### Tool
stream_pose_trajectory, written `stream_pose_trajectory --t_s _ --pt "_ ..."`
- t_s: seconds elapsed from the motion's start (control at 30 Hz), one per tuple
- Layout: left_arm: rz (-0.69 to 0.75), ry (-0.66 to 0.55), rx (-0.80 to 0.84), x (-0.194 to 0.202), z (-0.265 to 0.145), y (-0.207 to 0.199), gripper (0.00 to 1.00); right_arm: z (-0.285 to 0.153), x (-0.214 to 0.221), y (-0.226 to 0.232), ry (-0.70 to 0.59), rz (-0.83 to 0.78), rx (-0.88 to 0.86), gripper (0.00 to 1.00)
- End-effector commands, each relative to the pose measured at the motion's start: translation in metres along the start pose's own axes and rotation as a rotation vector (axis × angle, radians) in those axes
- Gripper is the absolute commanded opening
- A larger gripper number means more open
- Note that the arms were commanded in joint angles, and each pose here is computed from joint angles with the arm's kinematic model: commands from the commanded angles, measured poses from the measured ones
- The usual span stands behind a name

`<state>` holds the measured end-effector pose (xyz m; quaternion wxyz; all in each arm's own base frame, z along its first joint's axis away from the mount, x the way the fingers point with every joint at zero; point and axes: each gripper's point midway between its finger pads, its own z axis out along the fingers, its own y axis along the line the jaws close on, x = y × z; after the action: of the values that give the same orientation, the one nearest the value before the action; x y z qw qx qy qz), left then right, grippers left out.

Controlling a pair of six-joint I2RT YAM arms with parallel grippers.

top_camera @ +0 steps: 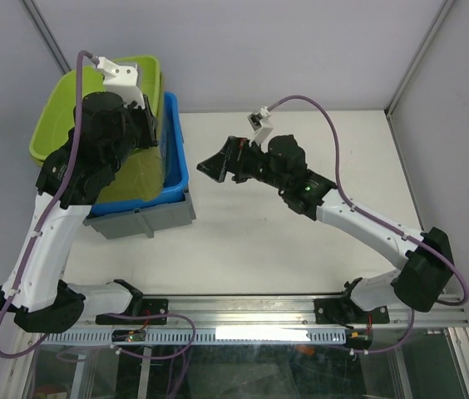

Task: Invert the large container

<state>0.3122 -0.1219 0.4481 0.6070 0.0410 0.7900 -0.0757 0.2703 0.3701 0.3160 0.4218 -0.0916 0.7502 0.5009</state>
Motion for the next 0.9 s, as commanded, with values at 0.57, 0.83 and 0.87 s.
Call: stream_pose_trajectory --t_s 0.57,0.83,0.87 --pt "-0.128 -0.347 0.112 -0.086 -0.073 0.002 0.0 0.035 -0.074 0.138 -0.117 0.284 -0.488 0.65" --pt "-0.117 -0.412 0.124 -0.1 -0.09 0.006 0.0 0.036 -0.092 0.154 -0.185 0.242 -0.547 0.55" --pt "-0.114 -0.419 0.126 -0.101 -0.091 0.006 0.0 0.037 -0.094 0.154 -0.193 0.23 -0.549 0.55"
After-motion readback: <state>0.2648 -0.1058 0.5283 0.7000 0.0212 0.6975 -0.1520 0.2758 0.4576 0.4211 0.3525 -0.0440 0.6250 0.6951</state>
